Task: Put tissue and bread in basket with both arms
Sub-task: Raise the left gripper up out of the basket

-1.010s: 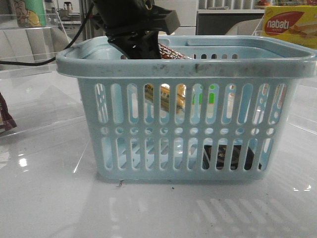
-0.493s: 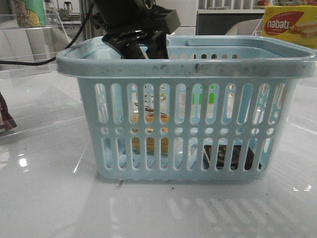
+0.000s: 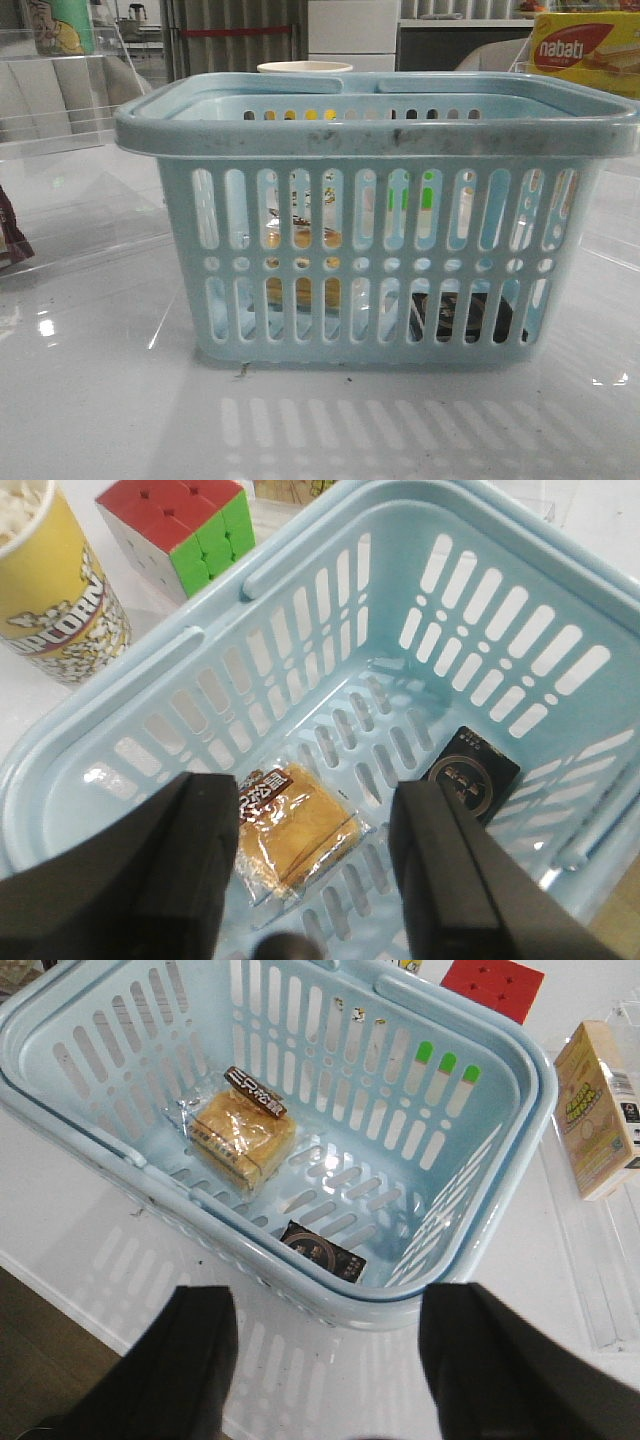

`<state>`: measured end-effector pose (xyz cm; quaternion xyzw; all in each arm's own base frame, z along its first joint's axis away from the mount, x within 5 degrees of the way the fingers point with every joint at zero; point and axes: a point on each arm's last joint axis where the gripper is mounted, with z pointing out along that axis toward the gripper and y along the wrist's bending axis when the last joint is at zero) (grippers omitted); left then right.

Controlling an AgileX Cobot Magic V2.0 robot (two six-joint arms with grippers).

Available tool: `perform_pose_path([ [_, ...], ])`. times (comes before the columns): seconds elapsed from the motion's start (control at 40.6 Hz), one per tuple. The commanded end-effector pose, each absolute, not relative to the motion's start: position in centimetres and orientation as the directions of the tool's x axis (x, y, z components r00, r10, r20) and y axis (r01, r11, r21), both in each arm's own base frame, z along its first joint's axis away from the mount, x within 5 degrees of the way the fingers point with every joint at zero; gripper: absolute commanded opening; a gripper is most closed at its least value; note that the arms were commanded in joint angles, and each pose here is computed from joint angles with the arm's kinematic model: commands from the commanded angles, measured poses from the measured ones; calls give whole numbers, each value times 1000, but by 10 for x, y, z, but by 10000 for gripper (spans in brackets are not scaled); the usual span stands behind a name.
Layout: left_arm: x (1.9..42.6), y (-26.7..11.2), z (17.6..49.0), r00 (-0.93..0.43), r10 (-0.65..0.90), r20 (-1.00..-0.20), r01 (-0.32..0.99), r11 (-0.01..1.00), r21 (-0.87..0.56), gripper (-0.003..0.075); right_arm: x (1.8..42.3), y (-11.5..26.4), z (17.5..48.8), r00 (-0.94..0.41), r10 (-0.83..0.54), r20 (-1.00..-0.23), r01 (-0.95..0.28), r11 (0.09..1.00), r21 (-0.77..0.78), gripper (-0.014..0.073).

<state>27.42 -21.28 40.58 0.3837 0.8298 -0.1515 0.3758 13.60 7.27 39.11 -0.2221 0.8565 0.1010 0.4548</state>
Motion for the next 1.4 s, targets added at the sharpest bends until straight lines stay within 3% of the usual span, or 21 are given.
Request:
perform_pose_path([
  [0.0, 249, -195, 434, -356, 472, -807, 742, 667, 63, 401, 136, 73, 404, -412, -265, -872, -475, 879, -42, 508],
  [0.246, 200, -158, 427, -329, 454, -828, 731, 678, 81, 401, 136, 73, 404, -412, -265, -872, -475, 879, -42, 508],
  [0.813, 96, -82, 378, -273, 397, -876, 716, 692, 90, 401, 136, 73, 405, -409, -263, -873, -475, 879, -42, 508],
  [1.183, 77, -64, 351, -319, 357, -878, 675, 736, 54, 401, 136, 71, 397, -449, -292, -844, -473, 879, -52, 508],
  [1.38, 78, -64, 350, -305, 360, -882, 669, 740, 71, 401, 136, 72, 375, -490, -340, -803, -490, 869, -70, 508],
])
